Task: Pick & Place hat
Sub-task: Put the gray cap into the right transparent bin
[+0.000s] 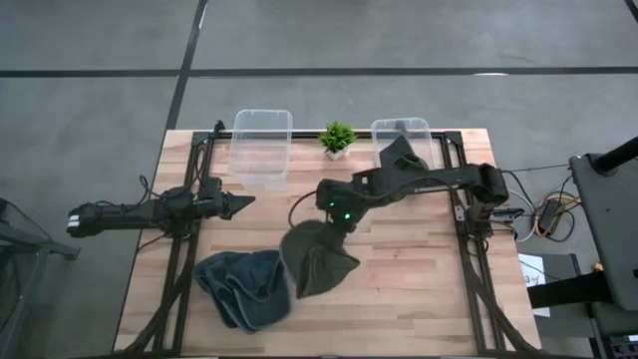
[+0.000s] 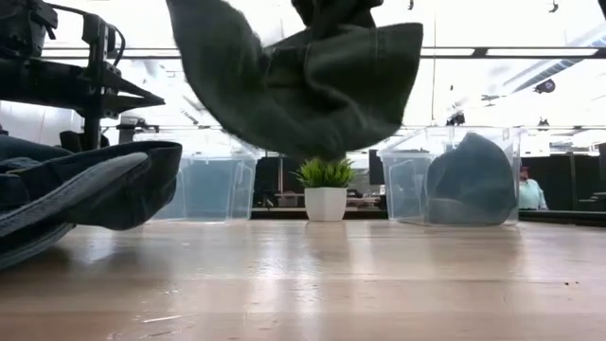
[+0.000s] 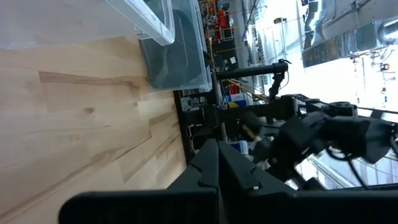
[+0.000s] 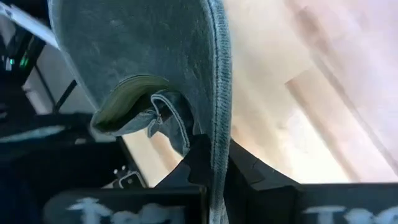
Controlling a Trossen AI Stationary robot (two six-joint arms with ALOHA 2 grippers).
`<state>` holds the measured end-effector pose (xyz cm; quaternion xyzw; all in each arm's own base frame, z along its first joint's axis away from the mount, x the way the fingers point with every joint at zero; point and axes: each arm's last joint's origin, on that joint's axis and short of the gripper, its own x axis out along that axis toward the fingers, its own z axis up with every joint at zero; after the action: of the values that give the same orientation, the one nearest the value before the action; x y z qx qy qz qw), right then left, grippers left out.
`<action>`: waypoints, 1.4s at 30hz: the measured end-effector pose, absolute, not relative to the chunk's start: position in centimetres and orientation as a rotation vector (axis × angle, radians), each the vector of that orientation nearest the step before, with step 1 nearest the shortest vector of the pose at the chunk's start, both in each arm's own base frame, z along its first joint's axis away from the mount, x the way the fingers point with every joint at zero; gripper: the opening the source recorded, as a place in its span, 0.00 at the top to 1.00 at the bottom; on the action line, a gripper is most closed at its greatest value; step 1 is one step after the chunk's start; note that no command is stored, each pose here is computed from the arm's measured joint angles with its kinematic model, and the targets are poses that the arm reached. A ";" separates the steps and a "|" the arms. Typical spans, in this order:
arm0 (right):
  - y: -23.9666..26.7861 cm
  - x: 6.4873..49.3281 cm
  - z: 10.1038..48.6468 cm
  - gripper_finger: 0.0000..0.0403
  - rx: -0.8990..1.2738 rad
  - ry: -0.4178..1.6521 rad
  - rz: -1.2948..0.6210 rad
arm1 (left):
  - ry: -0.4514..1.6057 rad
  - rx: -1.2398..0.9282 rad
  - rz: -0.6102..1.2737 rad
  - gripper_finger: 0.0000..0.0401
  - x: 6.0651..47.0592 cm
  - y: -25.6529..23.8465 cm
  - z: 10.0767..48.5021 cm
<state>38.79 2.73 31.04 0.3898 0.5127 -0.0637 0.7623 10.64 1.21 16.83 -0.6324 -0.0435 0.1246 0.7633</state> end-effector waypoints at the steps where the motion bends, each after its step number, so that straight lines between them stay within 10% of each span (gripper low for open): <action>1: 2.6 38.4 31.7 0.97 0.841 1.094 -0.150 | -0.095 -1.376 0.271 1.00 10.6 1.2 16.8; 42: 1.8 26.3 53.5 0.97 0.388 -0.135 0.724 | -0.096 -1.378 0.270 1.00 10.6 1.2 16.8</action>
<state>26.32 1.83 53.52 0.1884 -0.0655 0.3518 0.9146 10.64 1.21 16.84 -0.6334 -0.0442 0.1243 0.7625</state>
